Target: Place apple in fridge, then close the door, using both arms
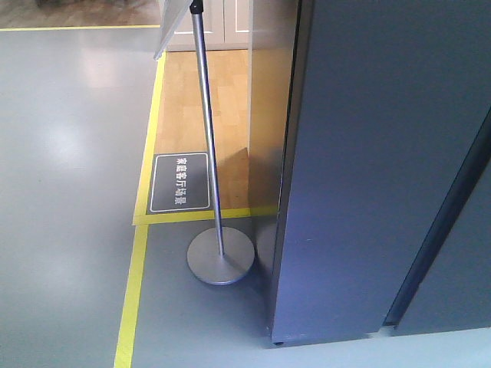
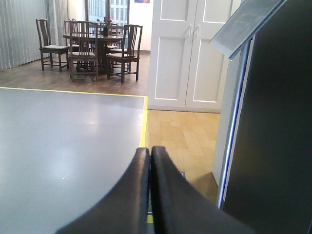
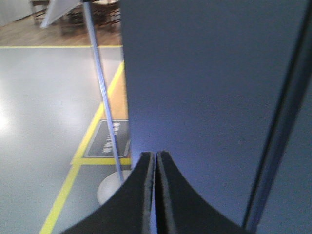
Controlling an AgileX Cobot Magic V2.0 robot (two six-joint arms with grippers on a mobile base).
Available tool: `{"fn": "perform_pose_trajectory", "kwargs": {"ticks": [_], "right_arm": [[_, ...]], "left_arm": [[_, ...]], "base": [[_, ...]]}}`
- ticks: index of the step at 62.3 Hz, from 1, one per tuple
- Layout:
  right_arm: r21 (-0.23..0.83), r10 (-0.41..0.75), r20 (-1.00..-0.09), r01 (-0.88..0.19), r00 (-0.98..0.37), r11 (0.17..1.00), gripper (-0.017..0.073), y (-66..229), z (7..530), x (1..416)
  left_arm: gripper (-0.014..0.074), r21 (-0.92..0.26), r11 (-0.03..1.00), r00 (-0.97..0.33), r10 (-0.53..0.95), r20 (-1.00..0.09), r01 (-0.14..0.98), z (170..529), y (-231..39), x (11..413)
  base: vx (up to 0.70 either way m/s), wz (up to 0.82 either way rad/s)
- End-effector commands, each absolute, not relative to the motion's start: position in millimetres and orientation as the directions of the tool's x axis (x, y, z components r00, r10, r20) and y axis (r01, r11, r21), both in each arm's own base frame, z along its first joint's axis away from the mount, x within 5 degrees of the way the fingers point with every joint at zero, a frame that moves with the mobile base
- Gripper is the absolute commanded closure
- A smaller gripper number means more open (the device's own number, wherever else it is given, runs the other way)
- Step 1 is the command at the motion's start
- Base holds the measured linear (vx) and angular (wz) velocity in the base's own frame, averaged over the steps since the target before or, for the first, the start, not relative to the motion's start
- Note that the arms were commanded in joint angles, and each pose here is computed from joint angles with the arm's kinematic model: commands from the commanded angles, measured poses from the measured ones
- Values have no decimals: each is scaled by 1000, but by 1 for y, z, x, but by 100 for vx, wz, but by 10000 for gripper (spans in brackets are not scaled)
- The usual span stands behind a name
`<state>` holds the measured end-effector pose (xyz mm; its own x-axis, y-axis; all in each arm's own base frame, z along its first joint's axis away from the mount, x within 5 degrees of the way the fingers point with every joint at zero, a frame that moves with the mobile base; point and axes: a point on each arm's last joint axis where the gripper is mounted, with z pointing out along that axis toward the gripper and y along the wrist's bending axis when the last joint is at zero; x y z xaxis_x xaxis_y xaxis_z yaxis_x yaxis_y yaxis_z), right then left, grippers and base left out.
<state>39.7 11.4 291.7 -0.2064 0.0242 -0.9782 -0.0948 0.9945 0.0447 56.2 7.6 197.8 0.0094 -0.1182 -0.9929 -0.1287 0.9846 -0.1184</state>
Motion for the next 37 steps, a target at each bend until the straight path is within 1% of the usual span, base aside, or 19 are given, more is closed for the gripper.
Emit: {"fn": "perform_pose_trajectory", "kwargs": {"ticks": [1, 12, 22, 27, 31, 37], "right_arm": [[41, 37, -995, -34, -96, 999, 563, 6, 287, 45], [54, 54, -998, 10, -30, 999, 563, 1, 244, 48], [128, 127, -992, 30, 27, 991, 563, -1, 214, 52], [141, 139, -988, 35, 66, 989, 563, -2, 204, 55], [125, 121, -988, 35, 93, 992, 563, -3, 201, 56], [40, 34, -989, 38, 143, 998, 563, -2, 207, 55]], "left_arm": [[600, -124, 986, 67, -117, -991, -113, 196, 7, 56], [600, -124, 986, 67, -117, -991, -113, 196, 7, 56], [600, -124, 986, 67, -117, -991, -113, 196, 7, 56], [600, -124, 986, 67, -117, -991, -113, 196, 7, 56], [600, -124, 986, 67, -117, -991, -113, 196, 7, 56], [600, -124, 986, 67, -117, -991, -113, 196, 7, 56]], "base": [[0, 0], [0, 0], [0, 0], [0, 0], [0, 0], [0, 0]]}}
